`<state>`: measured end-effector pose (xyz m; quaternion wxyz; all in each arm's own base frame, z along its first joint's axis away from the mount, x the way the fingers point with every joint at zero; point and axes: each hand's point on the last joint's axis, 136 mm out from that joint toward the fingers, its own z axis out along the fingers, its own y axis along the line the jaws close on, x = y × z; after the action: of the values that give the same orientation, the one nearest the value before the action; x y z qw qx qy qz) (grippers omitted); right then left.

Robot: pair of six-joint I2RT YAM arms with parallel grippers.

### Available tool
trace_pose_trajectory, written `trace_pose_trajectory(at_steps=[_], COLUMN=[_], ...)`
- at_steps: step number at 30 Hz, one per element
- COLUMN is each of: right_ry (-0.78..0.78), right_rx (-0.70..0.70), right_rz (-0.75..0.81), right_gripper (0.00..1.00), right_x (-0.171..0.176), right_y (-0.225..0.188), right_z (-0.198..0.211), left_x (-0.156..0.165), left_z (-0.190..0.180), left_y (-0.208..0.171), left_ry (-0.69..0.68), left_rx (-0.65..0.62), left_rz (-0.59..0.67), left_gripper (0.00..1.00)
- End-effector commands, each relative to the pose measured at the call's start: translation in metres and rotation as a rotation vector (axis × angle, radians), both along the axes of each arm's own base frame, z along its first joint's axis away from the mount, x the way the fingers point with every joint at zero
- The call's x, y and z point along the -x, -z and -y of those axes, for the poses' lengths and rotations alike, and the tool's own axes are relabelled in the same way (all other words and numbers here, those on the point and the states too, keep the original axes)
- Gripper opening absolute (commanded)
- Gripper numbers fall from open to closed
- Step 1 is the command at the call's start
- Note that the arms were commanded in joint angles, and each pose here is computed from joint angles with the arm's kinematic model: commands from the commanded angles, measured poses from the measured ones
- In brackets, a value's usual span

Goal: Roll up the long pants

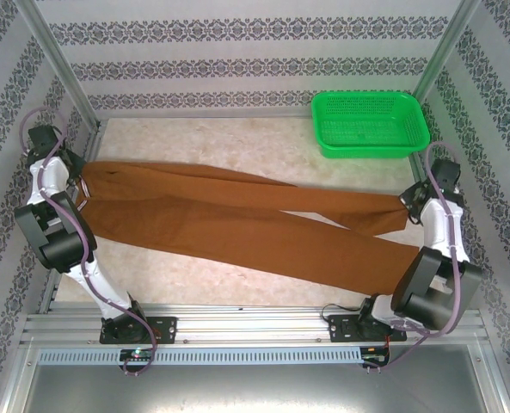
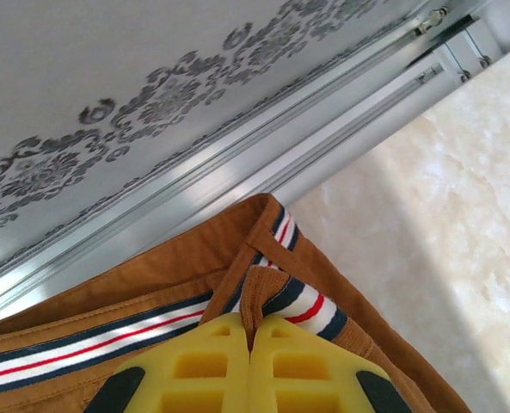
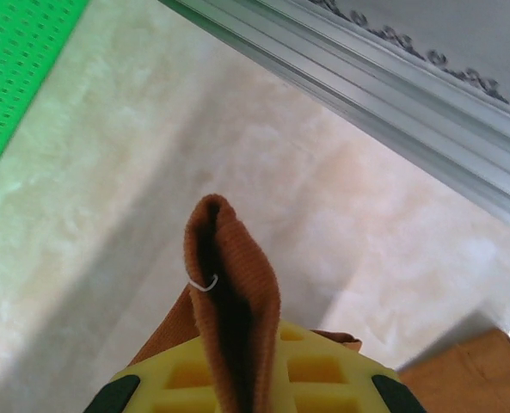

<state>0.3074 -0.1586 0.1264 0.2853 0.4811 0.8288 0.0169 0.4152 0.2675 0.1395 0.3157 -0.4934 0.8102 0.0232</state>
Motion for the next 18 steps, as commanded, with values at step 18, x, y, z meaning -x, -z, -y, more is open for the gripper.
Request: trace_pose_trajectory(at_steps=[18], right_ry=[0.349], right_rx=[0.075], right_rz=[0.135], right_gripper=[0.37], right_x=[0.11], right_y=[-0.015], right_z=[0.0], left_x=[0.096], left_z=[-0.04], left_y=[0.018], left_ry=[-0.474], left_rx=[-0.084], left_rz=[0.028], left_gripper=[0.31])
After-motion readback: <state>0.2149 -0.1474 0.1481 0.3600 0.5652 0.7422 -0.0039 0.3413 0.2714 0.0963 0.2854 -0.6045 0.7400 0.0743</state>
